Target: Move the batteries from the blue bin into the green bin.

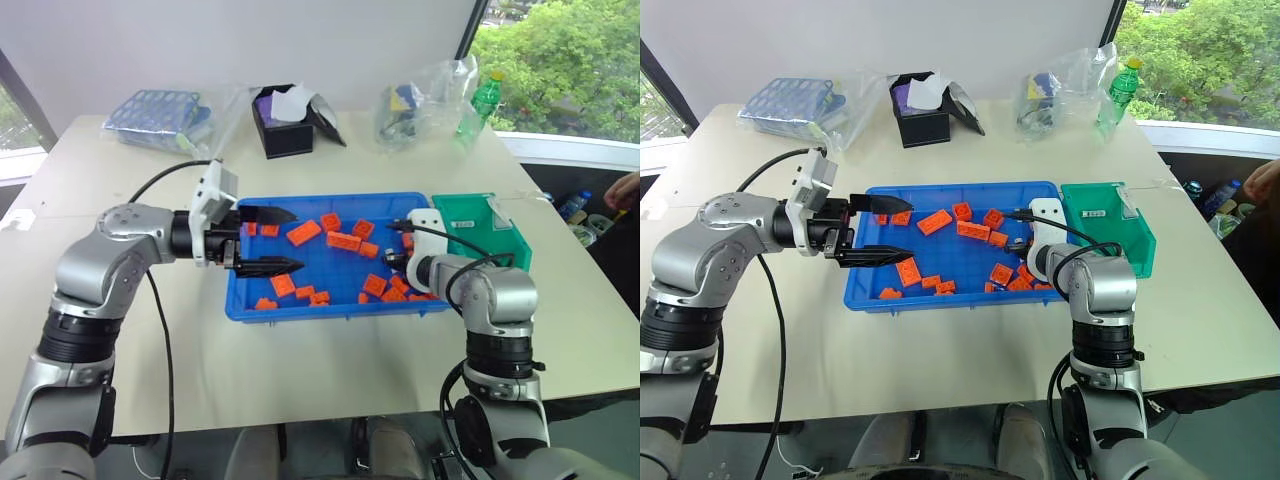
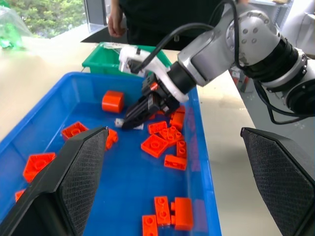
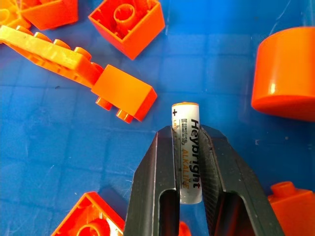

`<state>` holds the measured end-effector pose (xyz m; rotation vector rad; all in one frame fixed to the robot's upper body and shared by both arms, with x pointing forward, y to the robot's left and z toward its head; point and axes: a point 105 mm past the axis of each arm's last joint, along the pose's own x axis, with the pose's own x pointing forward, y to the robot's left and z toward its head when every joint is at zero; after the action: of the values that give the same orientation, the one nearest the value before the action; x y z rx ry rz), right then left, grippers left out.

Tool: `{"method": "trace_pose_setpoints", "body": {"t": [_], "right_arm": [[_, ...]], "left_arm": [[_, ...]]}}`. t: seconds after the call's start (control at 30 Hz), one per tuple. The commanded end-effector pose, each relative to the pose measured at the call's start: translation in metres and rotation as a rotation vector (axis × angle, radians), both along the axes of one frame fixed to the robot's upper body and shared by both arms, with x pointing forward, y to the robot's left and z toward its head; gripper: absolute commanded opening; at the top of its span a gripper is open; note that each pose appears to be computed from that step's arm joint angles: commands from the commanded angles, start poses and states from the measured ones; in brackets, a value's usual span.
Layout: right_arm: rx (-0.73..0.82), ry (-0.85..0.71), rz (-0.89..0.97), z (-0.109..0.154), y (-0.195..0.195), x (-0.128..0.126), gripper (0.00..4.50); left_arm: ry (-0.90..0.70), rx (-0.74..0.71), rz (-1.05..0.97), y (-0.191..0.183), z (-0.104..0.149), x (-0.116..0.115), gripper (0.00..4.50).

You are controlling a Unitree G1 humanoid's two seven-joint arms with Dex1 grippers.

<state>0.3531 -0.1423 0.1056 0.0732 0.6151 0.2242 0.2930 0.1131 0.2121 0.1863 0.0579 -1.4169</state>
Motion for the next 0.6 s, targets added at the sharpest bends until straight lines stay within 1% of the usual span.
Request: {"method": "trace_pose_setpoints", "body": {"t": [0.03, 0.1, 0.17, 0.23, 0.33, 0.47, 0.53, 0.6], "right_arm": [[0.063, -0.217, 0.009, 0.072, -0.006, 0.006, 0.04], [0.103, -0.297, -0.012, 0.104, -0.019, 0.004, 0.04], [0.096, -0.326, -0.065, 0.120, -0.041, 0.001, 0.04], [0.082, -0.332, -0.135, 0.128, -0.065, -0.003, 0.04], [0.024, -0.318, -0.198, 0.123, -0.098, -0.012, 0.04], [-0.041, -0.247, -0.254, 0.094, -0.123, -0.021, 0.04], [-0.048, -0.245, -0.285, 0.086, -0.132, -0.021, 1.10], [-0.060, -0.266, -0.285, 0.084, -0.135, -0.019, 2.00]], "left_arm": [[-0.056, -0.008, -0.009, 0.000, 0.011, -0.002, 4.50], [-0.055, -0.008, -0.009, 0.001, 0.011, -0.002, 4.50], [-0.054, -0.007, -0.009, 0.001, 0.011, -0.002, 4.50], [-0.053, -0.006, -0.009, 0.002, 0.011, -0.001, 4.50], [-0.051, -0.007, -0.013, 0.001, 0.009, 0.000, 4.50], [-0.047, -0.014, -0.026, -0.002, 0.009, 0.001, 4.50], [-0.045, -0.016, -0.034, -0.004, 0.010, 0.000, 4.50], [-0.045, -0.017, -0.037, -0.004, 0.011, 0.000, 4.50]]}}
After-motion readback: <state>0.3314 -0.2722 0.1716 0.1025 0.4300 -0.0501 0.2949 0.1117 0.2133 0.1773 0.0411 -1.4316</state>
